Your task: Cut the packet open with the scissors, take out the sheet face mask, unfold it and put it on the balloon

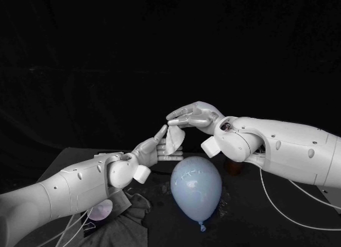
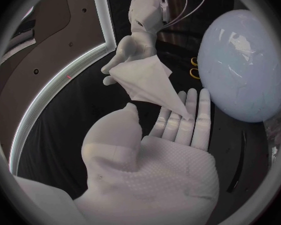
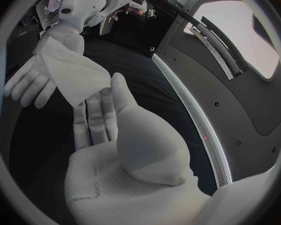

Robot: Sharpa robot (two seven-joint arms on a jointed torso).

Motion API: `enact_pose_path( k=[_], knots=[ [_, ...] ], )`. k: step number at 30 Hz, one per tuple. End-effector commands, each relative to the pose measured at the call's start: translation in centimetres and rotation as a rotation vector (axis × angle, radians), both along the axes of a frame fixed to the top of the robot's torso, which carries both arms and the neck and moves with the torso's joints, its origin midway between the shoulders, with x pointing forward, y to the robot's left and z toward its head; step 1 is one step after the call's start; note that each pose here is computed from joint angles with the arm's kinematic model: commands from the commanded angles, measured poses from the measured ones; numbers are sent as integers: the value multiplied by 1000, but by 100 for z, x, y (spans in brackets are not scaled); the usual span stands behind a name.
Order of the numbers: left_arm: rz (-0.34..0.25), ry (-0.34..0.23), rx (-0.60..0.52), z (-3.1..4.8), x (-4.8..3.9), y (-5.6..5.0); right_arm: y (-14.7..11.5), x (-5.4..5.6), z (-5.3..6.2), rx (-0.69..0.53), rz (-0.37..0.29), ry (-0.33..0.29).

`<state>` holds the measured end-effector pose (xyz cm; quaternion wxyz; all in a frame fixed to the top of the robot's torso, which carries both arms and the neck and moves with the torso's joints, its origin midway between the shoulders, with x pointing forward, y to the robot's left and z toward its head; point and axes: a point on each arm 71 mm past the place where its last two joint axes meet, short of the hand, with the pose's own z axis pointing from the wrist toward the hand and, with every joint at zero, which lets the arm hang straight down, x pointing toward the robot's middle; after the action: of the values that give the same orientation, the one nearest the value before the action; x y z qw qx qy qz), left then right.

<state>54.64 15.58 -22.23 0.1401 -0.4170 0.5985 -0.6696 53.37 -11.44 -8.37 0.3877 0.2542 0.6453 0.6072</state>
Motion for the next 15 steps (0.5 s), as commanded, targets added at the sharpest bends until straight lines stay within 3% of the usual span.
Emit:
enact_pose_path(
  k=[1, 6, 15],
  knots=[
    [-141, 47, -89, 31, -74, -69, -7, 4, 12, -7, 16, -10],
    [-148, 46, -107, 42, -77, -32, -54, 26, 12, -12, 4, -12],
    [-65, 20, -115, 57, -30, 135, -199, 54, 12, -28, -27, -13]
  ],
)
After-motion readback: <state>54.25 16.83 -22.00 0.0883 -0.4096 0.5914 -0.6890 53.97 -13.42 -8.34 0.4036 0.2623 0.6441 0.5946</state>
